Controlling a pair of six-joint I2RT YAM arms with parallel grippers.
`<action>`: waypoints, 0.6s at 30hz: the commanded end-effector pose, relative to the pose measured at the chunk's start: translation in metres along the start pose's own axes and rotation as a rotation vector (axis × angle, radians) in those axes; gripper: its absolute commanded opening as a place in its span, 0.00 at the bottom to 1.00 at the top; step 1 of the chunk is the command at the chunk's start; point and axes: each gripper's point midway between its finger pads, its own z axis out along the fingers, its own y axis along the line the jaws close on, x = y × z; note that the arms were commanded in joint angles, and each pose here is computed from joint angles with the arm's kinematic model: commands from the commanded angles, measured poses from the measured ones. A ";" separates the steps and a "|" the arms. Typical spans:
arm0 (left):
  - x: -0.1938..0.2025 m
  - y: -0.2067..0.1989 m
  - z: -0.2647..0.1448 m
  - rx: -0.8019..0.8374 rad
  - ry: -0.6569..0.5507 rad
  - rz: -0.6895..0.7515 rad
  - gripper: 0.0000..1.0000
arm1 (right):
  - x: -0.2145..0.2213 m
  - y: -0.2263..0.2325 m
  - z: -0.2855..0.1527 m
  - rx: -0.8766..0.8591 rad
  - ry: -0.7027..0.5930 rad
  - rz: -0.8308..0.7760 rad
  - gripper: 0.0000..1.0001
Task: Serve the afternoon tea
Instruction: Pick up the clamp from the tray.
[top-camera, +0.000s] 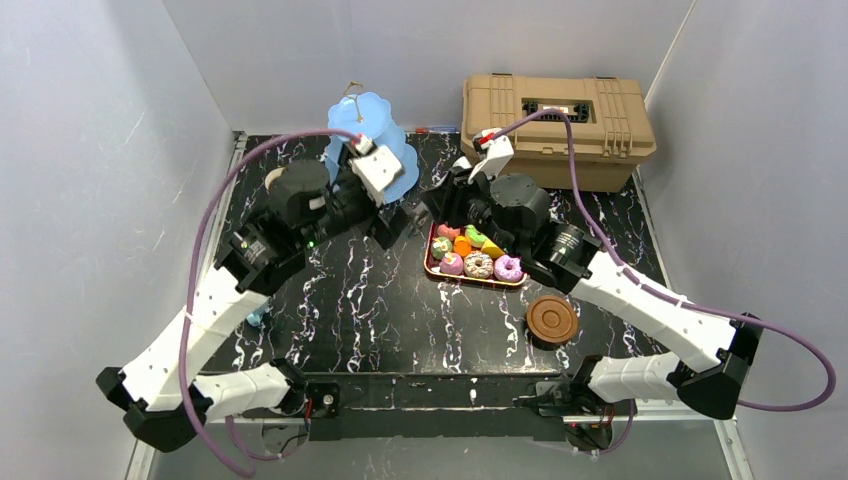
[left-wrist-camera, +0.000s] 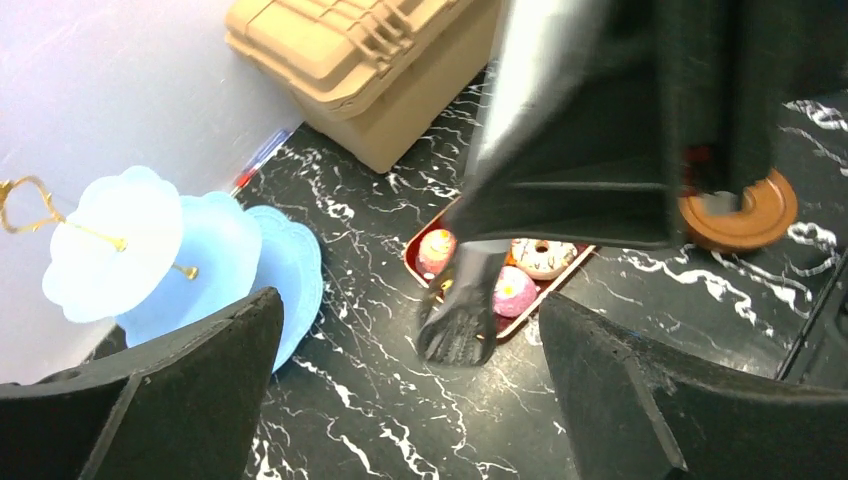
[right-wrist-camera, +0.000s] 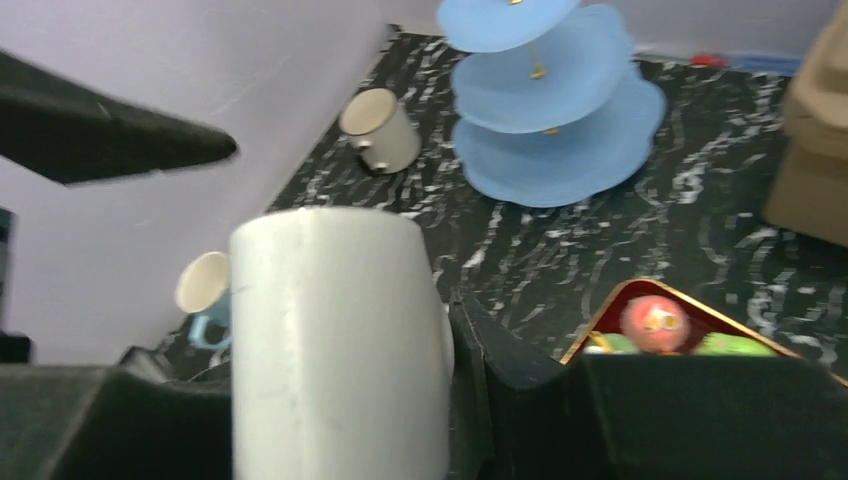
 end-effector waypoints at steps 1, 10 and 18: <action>-0.003 0.045 0.005 -0.102 0.043 -0.186 0.98 | -0.041 -0.033 -0.017 0.176 -0.111 -0.143 0.25; 0.022 0.216 0.080 -0.487 0.163 -0.315 0.98 | -0.042 -0.068 -0.033 0.298 -0.143 -0.192 0.23; 0.063 0.290 0.127 -0.585 0.166 -0.307 0.92 | -0.036 -0.074 -0.045 0.305 -0.127 -0.179 0.23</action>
